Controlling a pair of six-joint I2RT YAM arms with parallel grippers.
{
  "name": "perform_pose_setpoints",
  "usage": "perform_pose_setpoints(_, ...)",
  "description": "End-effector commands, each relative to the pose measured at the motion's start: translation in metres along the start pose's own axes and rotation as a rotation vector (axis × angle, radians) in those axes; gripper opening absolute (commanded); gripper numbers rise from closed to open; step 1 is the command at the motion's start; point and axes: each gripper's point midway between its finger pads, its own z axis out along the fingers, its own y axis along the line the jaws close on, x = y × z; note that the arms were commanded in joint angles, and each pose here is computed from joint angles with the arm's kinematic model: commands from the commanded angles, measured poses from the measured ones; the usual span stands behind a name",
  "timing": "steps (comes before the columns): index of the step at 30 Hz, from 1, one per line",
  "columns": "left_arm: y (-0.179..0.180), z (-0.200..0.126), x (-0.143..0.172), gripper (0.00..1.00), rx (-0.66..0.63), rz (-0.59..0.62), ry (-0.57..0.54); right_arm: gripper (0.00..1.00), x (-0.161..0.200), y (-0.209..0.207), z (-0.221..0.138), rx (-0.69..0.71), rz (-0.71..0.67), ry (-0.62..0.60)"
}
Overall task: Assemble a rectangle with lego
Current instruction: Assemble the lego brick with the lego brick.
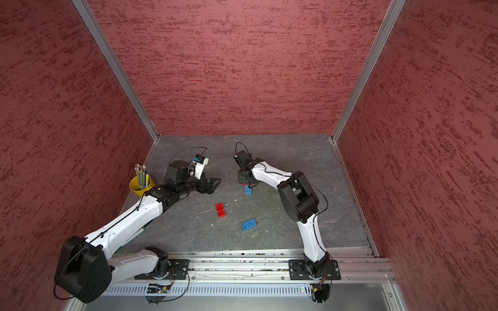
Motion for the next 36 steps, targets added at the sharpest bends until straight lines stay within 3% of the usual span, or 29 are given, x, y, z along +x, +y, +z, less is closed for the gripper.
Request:
perform_pose_setpoints(1,0.000,0.000,-0.008,1.00,0.005,-0.007,-0.011,0.50,0.023,-0.019,0.007,0.061,0.005,0.070)
perform_pose_setpoints(10,0.000,-0.001,-0.008,1.00,0.002,-0.005,-0.010,0.58,0.013,-0.017,-0.006,0.050,0.015,0.033)
perform_pose_setpoints(18,-0.001,-0.002,-0.007,1.00,0.000,0.002,-0.012,0.74,0.006,-0.008,-0.015,0.004,0.013,0.009)
perform_pose_setpoints(23,0.006,-0.004,-0.008,1.00,-0.043,-0.007,-0.022,0.78,0.000,-0.004,-0.022,-0.020,0.007,-0.013)
perform_pose_setpoints(28,0.036,-0.008,-0.010,1.00,-0.167,-0.165,-0.035,0.80,-0.021,-0.001,-0.050,-0.040,0.006,-0.106)
perform_pose_setpoints(32,0.069,-0.004,0.005,1.00,-0.218,-0.440,0.042,0.80,-0.036,-0.003,-0.081,-0.044,-0.014,-0.184)
perform_pose_setpoints(36,0.067,0.001,0.013,1.00,-0.181,-0.460,0.097,0.80,-0.028,-0.012,-0.100,-0.049,-0.029,-0.202)
